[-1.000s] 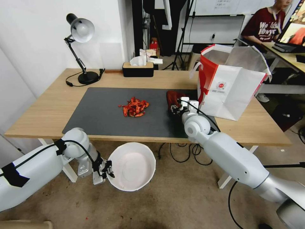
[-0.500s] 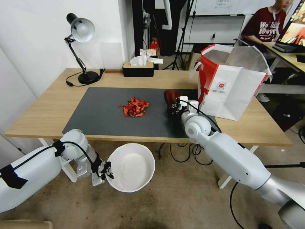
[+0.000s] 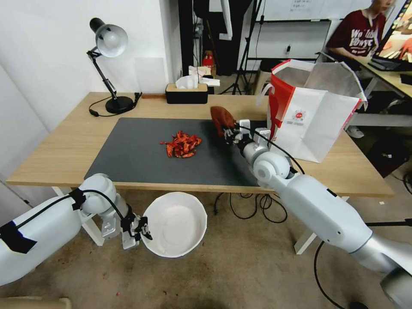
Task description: Sweep shrimp from table into container with towel, then put container into takeout bag.
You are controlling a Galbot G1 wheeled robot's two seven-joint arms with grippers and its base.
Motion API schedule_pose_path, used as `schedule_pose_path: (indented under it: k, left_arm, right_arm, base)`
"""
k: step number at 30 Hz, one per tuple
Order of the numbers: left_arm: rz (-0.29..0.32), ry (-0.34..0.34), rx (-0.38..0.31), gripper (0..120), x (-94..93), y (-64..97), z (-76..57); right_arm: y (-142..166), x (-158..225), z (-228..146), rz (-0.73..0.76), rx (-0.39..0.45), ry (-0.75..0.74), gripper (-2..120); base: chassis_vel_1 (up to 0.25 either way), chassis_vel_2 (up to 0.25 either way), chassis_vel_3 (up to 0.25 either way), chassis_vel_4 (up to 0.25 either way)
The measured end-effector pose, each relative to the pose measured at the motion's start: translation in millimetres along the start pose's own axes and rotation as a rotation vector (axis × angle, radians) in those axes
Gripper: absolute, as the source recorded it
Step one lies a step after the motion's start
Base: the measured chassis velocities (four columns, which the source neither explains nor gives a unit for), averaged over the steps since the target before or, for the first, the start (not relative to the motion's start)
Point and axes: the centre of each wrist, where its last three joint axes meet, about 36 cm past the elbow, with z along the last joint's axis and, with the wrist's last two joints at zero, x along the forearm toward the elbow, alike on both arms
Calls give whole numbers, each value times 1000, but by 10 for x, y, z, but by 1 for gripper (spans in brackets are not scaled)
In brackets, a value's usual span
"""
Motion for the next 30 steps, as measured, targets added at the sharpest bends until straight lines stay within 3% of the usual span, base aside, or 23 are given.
schedule_pose_path:
  k: [8,15,25,30]
  left_arm:
    - [-15,0,5,0,-24,6,36]
    - [-37,18,4,0,-2,-3,156]
    - [-49,18,5,0,-25,32,238]
    - [-51,25,1,0,8,39,252]
  right_arm:
    - [-189,-267,-103,-89,57,24,8]
    - [-642,-544,-225,-277,120,114,8]
    - [-1046,-772,-258,-307,165,199,8]
    - [-1068,-829,-182,-335,178,251,8]
  base:
    - [0,0,0,0]
    - [0,0,0,0]
    - [0,0,0,0]
    - [0,0,0,0]
